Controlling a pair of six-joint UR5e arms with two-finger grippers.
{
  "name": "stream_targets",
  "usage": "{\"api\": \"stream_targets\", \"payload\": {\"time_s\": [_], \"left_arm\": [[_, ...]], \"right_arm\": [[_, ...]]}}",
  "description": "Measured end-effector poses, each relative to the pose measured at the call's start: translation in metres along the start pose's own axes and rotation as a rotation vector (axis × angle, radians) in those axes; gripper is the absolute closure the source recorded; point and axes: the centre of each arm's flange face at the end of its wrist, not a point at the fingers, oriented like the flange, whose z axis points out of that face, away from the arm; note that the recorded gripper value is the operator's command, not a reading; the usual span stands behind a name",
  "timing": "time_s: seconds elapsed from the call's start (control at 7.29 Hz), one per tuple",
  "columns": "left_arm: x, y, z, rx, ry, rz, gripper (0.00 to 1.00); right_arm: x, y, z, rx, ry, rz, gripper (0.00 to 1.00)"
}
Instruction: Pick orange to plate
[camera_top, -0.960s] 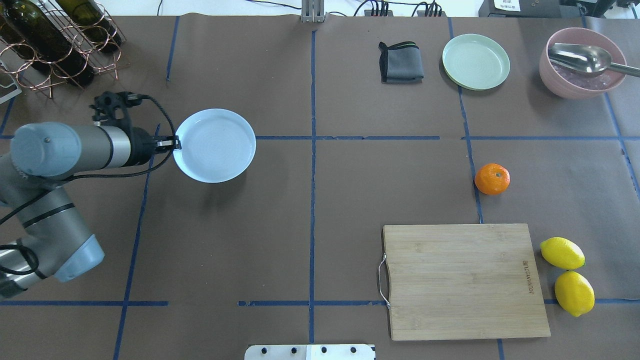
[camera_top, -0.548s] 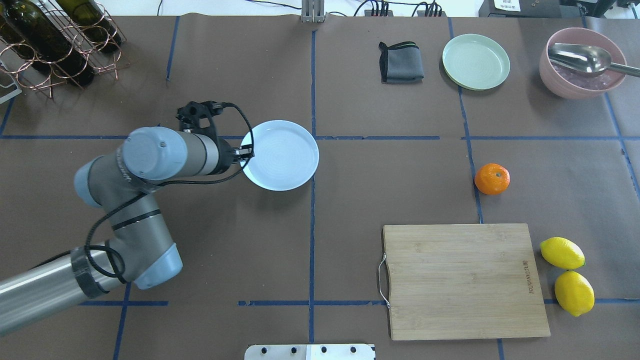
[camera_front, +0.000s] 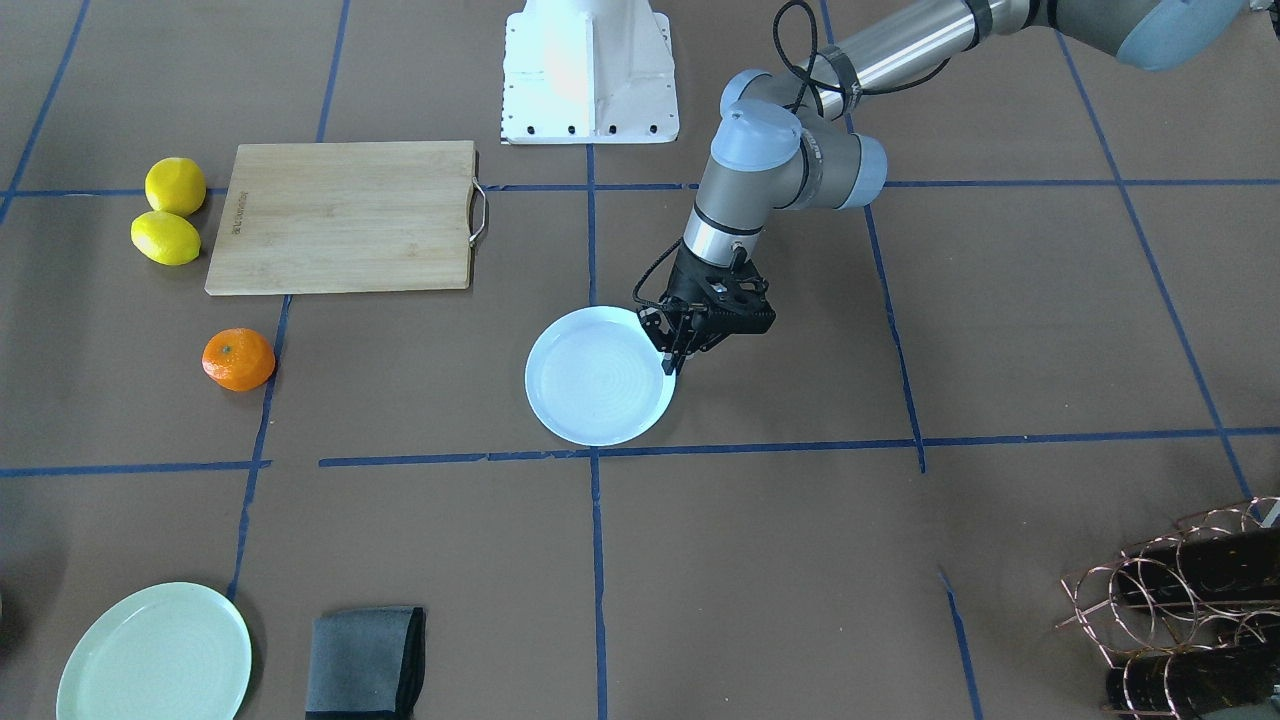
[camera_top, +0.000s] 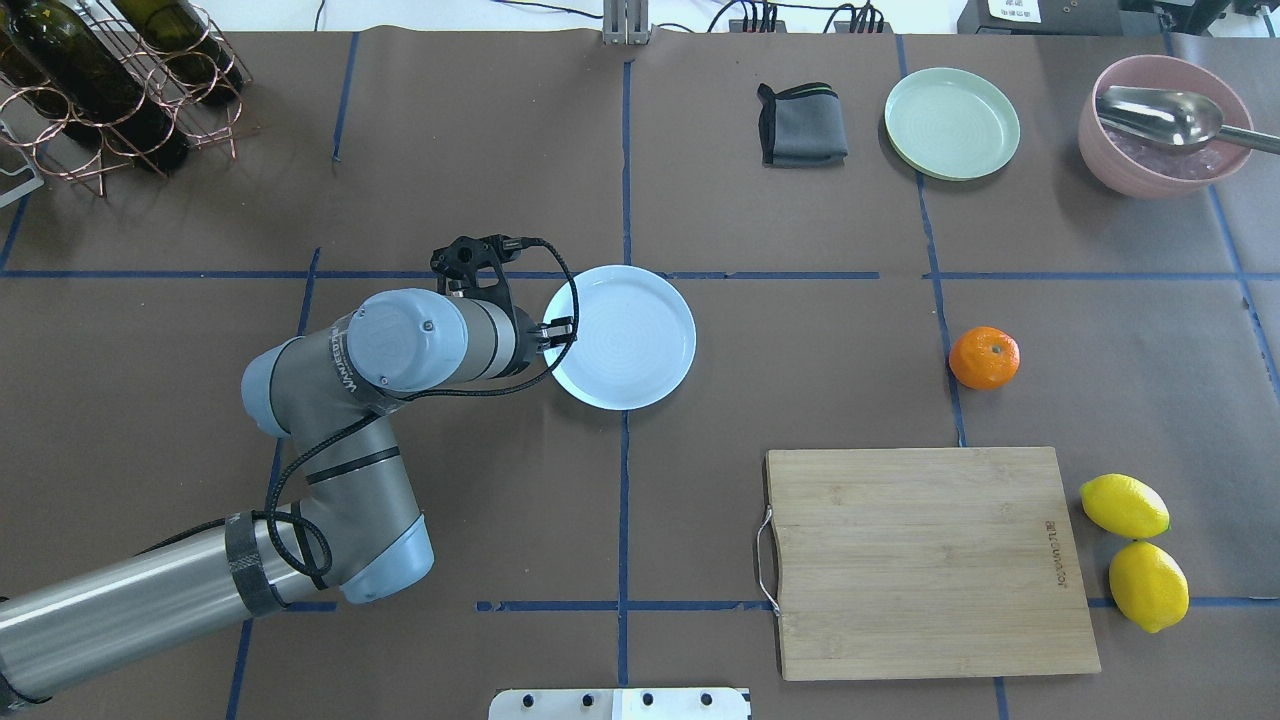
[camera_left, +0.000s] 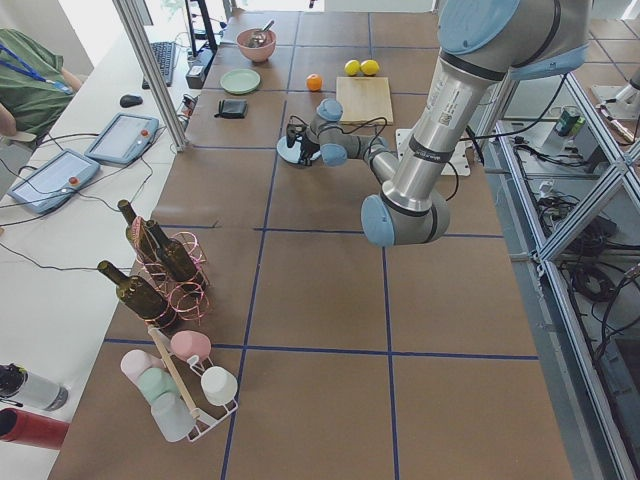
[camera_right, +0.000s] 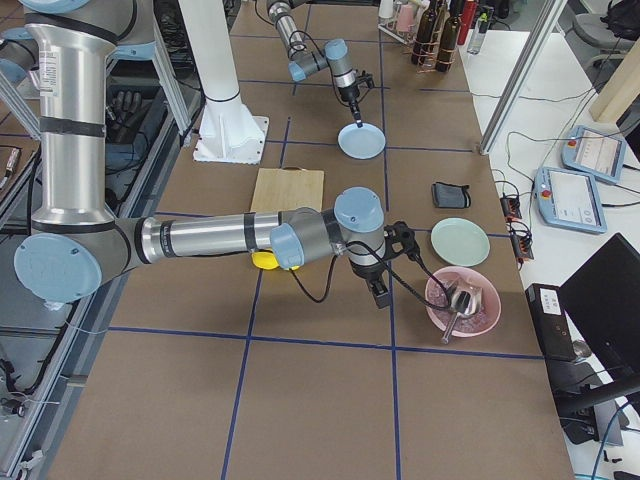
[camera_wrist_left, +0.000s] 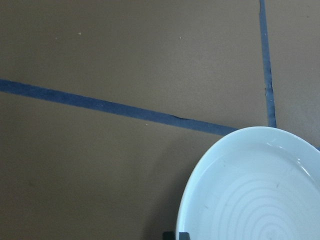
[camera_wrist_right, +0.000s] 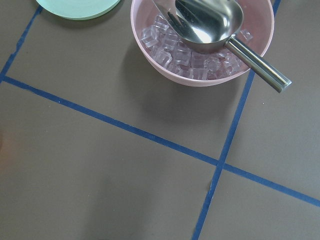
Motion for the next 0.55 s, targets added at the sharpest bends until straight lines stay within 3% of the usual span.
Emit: {"api": "stream_targets", "payload": {"time_s": [0.27,0.55], "left_arm": [[0.000,0.000,-0.001,0.000,0.002,0.011,0.00],[-0.018,-0.027,-0.023,-0.004,-0.021,0.117,0.00]], "right_arm": [[-0.001,0.000,-0.001,0.001,-0.003,-0.001,0.00],[-0.006,-0.003,-0.005,0.012,-0.013,-0.011,0.00]]}}
